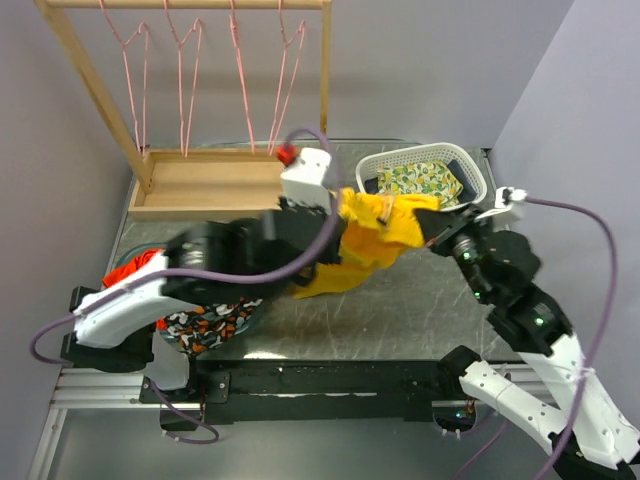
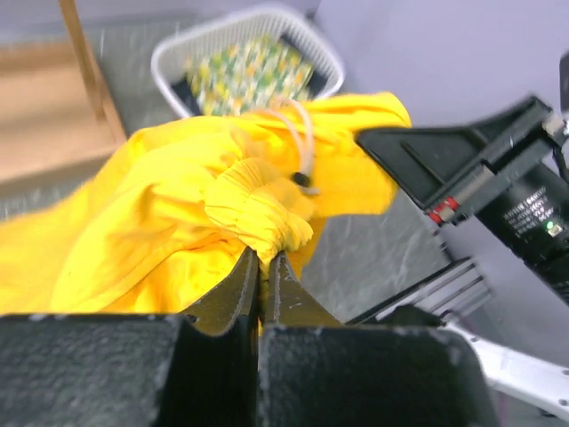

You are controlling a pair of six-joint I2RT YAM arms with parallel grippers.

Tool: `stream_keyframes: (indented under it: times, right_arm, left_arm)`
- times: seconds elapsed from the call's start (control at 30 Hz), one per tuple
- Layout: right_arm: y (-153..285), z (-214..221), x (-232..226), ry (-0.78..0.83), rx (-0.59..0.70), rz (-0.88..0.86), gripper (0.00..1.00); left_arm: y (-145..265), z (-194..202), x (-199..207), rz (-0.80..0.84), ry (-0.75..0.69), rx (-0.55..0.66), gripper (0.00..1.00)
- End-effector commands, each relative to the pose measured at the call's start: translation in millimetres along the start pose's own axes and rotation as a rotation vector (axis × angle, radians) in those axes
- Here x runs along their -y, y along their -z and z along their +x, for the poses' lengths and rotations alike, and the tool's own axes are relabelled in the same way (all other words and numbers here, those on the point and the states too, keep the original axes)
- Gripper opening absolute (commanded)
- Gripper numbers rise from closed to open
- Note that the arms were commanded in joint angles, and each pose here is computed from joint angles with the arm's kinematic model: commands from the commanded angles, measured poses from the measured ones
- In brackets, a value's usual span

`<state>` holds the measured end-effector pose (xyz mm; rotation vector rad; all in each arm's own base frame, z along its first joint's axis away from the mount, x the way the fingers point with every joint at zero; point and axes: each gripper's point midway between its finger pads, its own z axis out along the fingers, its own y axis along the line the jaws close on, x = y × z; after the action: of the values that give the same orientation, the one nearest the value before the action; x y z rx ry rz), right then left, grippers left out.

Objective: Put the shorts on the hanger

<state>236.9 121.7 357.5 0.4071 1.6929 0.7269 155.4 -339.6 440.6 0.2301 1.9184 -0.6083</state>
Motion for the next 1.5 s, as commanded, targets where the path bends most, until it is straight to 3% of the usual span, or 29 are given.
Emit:
stream_keyframes:
  times: [0.0, 0.13, 0.23, 0.53, 0.73, 0.77, 0.83, 0.87, 0.9, 1.0, 1.03, 1.1, 1.2, 1.23, 1.3, 1.47]
  right_arm:
    - [18, -55, -10, 0.051, 0.124, 0.056, 0.00]
    - [40, -101, -27, 0.047, 0.228, 0.049, 0.00]
    - [43, -109, -28, 0.064, 0.237, 0.067, 0.00]
    - [25, -92, -18, 0.105, 0.186, 0.122, 0.00]
    - [-25, 5, 43, 0.143, -0.033, 0.269, 0.00]
    - [-31, 18, 50, 0.128, -0.062, 0.268, 0.00]
    - [-44, 53, 94, 0.121, -0.145, 0.347, 0.02]
    - [-52, 70, 93, 0.088, -0.212, 0.285, 0.04]
    - [-59, 71, 117, 0.053, -0.218, 0.329, 0.05]
    - [-75, 114, 155, 0.027, -0.359, 0.364, 0.21]
    - [-80, 129, 162, 0.038, -0.427, 0.374, 0.33]
    - [-82, 139, 159, 0.041, -0.477, 0.356, 0.50]
    - [-75, 131, 155, 0.072, -0.422, 0.348, 0.70]
    - [-72, 131, 151, 0.085, -0.419, 0.337, 0.73]
    - [-62, 122, 154, 0.106, -0.367, 0.362, 0.78]
    - [-43, 118, 145, 0.116, -0.319, 0.331, 0.82]
  left_arm:
    - [11, -41, -3, 0.035, -0.119, 0.080, 0.01]
    - [7, -69, -4, 0.098, -0.042, 0.140, 0.01]
    - [-7, -69, -16, 0.097, -0.002, 0.137, 0.01]
    - [-53, -48, -54, 0.084, 0.090, 0.088, 0.01]
    - [-98, 27, -102, -0.027, 0.156, -0.020, 0.01]
    - [-107, 68, -118, -0.048, 0.150, -0.099, 0.01]
    - [-121, 96, -136, -0.081, 0.199, -0.132, 0.01]
    - [-126, 134, -147, -0.102, 0.189, -0.205, 0.01]
    - [-130, 149, -150, -0.107, 0.201, -0.227, 0.01]
    - [-147, 198, -163, -0.139, 0.198, -0.313, 0.01]
    - [-151, 207, -168, -0.156, 0.194, -0.333, 0.01]
    - [-162, 225, -174, -0.189, 0.168, -0.375, 0.01]
    - [-167, 230, -177, -0.206, 0.151, -0.383, 0.05]
    - [-166, 227, -178, -0.205, 0.149, -0.375, 0.08]
    - [-163, 223, -180, -0.210, 0.134, -0.371, 0.24]
    - [-142, 199, -169, -0.133, 0.105, -0.346, 0.51]
